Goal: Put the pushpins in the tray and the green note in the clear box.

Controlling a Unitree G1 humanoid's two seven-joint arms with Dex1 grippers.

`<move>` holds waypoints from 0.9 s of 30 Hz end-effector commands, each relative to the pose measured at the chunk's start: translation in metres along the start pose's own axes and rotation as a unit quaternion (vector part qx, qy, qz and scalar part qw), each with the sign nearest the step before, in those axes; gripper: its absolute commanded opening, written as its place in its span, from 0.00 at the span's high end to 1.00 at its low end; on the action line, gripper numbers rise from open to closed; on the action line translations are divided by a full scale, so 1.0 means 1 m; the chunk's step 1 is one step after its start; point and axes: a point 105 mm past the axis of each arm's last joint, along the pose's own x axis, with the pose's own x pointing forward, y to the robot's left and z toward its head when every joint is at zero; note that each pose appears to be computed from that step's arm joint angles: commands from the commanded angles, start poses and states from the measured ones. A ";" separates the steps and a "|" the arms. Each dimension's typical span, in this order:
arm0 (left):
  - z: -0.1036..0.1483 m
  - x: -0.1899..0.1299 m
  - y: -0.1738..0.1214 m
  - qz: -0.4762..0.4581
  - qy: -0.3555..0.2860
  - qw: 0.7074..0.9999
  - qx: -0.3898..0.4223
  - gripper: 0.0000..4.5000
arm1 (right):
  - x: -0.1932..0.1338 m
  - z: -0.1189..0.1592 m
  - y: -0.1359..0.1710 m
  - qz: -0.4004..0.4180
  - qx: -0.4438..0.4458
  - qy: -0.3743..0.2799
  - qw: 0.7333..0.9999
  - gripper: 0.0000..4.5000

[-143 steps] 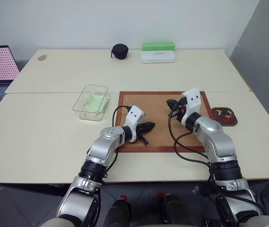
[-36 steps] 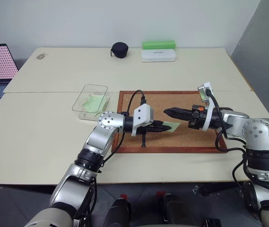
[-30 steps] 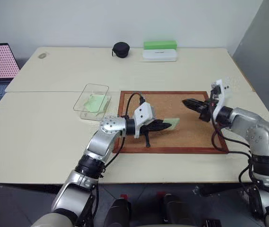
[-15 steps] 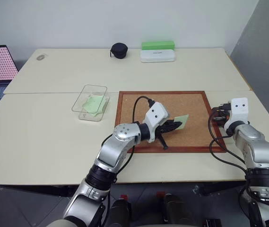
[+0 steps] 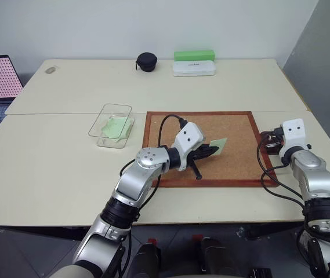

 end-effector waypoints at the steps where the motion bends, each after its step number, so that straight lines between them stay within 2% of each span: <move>1: 0.010 -0.002 0.005 0.006 -0.015 1.000 0.012 1.00 | -0.001 0.018 -0.008 -0.005 -0.008 -0.030 1.000 0.64; 15: 0.008 -0.002 0.002 -0.001 -0.011 1.000 0.013 1.00 | -0.007 0.016 -0.007 -0.008 -0.007 -0.032 0.999 0.01; 27: 0.007 -0.002 0.002 -0.001 -0.008 1.000 0.015 1.00 | -0.009 0.019 -0.017 -0.026 -0.019 -0.035 0.999 0.01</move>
